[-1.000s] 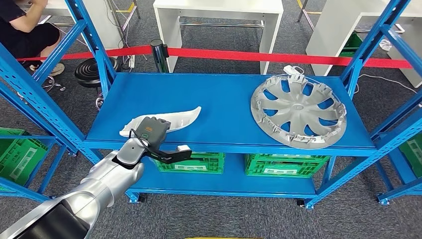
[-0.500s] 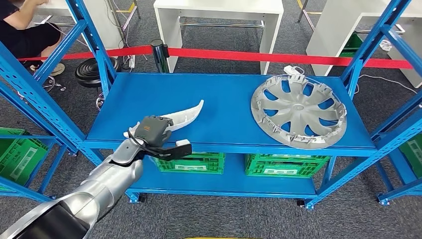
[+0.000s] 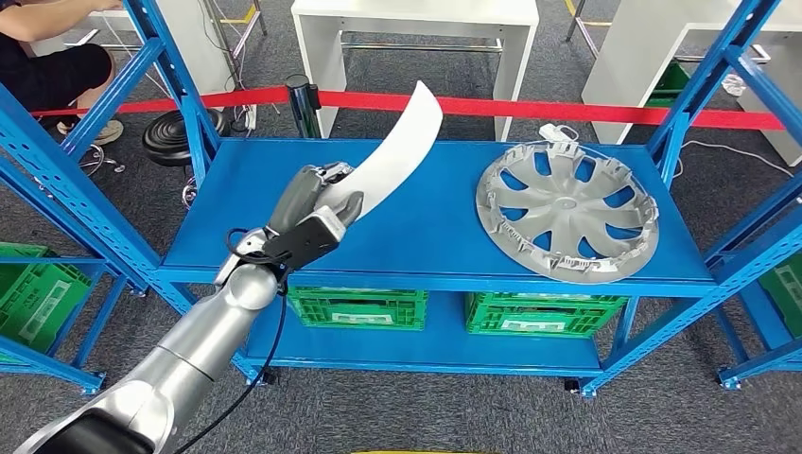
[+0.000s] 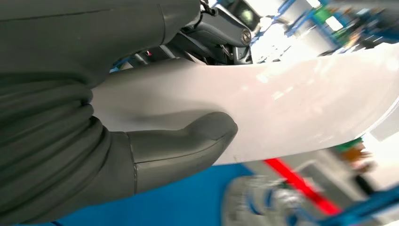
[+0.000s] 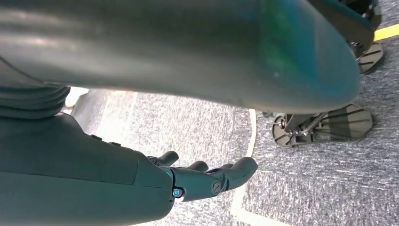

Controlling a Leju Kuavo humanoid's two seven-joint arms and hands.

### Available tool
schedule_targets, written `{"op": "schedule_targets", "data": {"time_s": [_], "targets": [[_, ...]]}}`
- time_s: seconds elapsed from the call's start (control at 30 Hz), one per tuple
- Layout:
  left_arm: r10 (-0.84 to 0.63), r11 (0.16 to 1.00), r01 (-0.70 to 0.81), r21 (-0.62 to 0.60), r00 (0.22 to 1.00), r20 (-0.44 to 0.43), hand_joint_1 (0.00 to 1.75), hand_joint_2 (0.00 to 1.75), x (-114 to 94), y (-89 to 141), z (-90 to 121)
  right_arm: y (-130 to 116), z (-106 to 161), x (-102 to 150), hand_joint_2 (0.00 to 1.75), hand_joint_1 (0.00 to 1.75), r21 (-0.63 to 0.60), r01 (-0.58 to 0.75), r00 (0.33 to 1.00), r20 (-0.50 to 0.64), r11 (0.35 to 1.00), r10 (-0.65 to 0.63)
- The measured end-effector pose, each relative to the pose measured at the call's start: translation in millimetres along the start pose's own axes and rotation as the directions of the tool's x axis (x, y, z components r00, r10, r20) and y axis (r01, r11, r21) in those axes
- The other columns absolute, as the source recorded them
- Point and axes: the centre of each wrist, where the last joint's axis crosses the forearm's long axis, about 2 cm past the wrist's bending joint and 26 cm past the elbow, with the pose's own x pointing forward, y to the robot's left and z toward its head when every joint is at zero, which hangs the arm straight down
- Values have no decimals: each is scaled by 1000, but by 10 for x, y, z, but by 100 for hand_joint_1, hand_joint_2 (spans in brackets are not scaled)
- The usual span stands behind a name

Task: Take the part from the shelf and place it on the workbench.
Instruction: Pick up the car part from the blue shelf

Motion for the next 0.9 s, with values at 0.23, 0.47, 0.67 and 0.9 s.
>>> {"op": "schedule_targets", "data": {"time_s": [0.23,0.47,0.67,0.9], "targets": [[65,996,-71,47,990,128,175,175,314,49,136,-11,-1,-19,0,0,-15,20,1000,-6,1000,-20],[111,991,-123,49,972,205,175,175,486,91,189,-16,-1,-19,0,0,-16,35,999,-2,999,-35],[123,988,-141,59,964,237,175,175,529,74,251,-22,-1,-27,0,0,-17,44,999,-3,999,-45],[181,976,-208,66,941,286,175,175,612,109,520,-16,-2,-61,0,0,-9,33,999,9,999,-33]]}}
